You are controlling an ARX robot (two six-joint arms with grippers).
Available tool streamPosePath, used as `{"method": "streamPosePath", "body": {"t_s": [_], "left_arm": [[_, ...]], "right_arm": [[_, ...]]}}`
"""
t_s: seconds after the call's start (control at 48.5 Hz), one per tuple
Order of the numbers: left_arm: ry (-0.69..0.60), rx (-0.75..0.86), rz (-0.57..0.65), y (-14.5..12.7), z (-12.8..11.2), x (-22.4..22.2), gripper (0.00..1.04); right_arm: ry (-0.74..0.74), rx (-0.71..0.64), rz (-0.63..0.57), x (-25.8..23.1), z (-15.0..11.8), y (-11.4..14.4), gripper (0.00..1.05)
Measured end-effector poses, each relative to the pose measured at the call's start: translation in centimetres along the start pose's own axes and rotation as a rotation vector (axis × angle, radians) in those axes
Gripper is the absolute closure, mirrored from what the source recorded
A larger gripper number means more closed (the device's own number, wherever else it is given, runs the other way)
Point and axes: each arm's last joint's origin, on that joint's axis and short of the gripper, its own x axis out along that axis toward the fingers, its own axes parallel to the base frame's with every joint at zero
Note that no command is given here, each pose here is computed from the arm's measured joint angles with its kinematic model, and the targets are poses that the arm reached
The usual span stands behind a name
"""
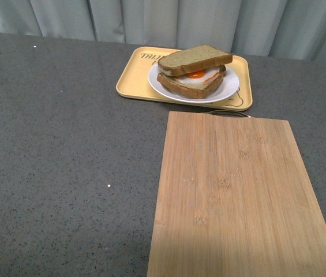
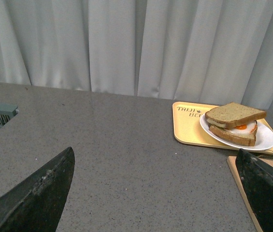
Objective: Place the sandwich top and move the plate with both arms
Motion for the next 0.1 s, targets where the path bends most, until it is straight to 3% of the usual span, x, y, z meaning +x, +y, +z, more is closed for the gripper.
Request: {"method": "streamPosePath", "body": {"t_s": [0.103], "left_arm": [[0.000,0.000,0.000,0.00,0.00,0.00,0.07]], "right_arm": [[0.000,0.000,0.000,0.00,0.00,0.00,0.09]]}}
